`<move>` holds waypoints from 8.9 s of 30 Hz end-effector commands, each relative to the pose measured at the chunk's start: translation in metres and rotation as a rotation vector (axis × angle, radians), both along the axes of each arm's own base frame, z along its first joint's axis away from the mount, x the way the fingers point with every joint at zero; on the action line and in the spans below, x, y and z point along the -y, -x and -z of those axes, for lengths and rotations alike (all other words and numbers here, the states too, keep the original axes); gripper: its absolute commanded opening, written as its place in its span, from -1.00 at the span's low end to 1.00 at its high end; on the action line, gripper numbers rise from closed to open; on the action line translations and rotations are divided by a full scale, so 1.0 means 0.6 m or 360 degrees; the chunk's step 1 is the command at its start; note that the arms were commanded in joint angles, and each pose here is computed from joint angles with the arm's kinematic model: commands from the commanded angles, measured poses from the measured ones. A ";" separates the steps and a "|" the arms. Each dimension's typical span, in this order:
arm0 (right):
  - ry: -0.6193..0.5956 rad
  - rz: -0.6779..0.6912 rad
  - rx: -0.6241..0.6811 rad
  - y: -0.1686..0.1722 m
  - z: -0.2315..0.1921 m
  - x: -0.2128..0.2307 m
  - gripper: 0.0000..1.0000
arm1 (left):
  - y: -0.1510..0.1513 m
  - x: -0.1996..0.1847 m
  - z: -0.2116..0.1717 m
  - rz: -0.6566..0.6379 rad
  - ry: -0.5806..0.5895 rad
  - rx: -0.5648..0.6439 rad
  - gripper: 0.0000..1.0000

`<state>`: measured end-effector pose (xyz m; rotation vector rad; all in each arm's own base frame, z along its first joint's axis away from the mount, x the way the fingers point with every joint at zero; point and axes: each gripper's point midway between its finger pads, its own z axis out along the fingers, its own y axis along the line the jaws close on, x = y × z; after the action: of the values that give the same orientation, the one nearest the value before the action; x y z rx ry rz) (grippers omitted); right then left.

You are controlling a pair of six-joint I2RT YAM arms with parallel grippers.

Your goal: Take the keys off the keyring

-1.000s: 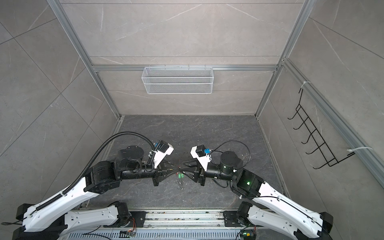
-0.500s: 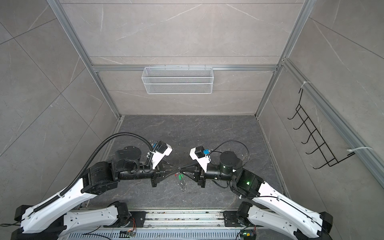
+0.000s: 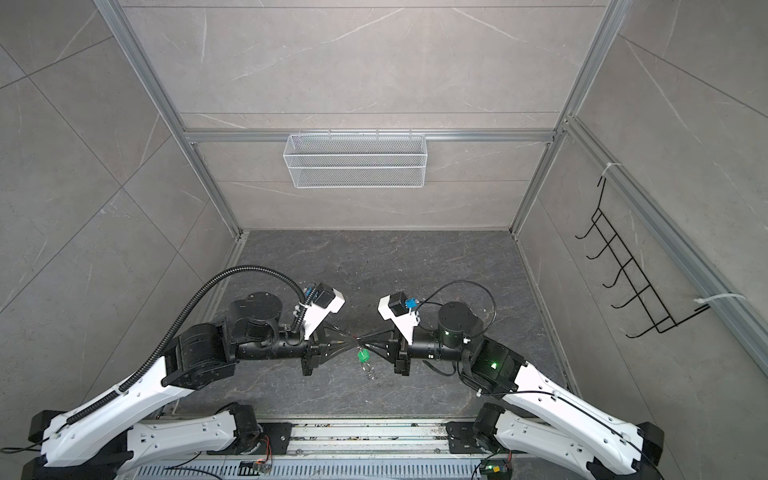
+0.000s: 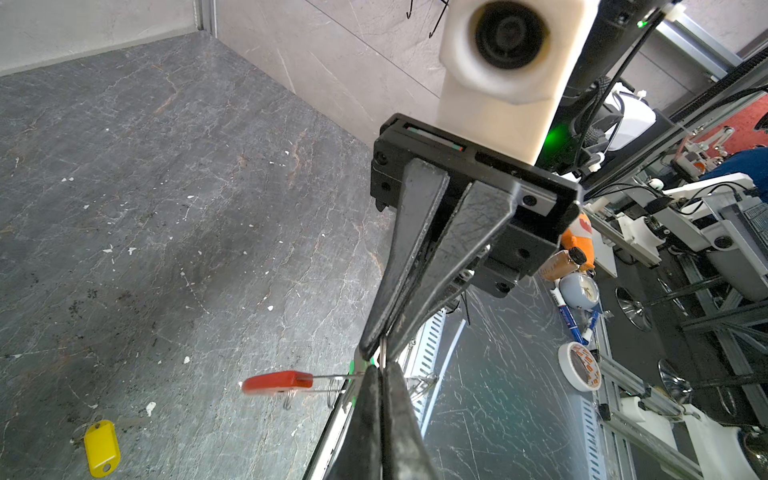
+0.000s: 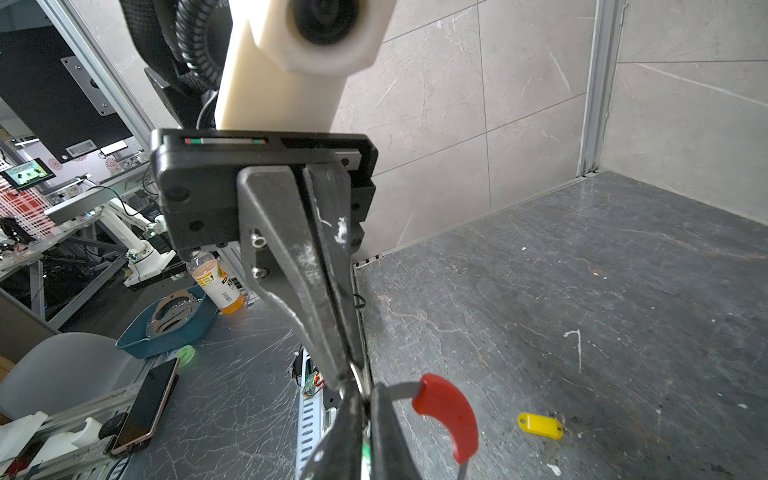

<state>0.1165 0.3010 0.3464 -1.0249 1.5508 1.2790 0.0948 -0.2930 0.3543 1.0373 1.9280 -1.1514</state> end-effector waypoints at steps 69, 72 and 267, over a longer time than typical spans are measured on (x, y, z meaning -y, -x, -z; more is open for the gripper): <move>-0.0128 0.0274 0.0068 -0.014 -0.024 0.054 -0.14 | -0.005 -0.009 -0.050 -0.0066 0.0458 0.0205 -1.00; -0.0024 0.0321 0.0055 -0.023 0.005 0.057 -0.03 | -0.008 -0.013 -0.056 -0.0091 0.0463 0.0208 -1.00; 0.1201 0.0351 0.0973 -0.050 -0.070 -0.007 -1.00 | -0.009 0.013 0.041 -0.0044 0.0060 0.0234 -1.00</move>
<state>0.1389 0.2964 0.3565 -1.5755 1.7126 0.1514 0.1108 -0.2979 0.3377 0.9799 1.8020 -1.0241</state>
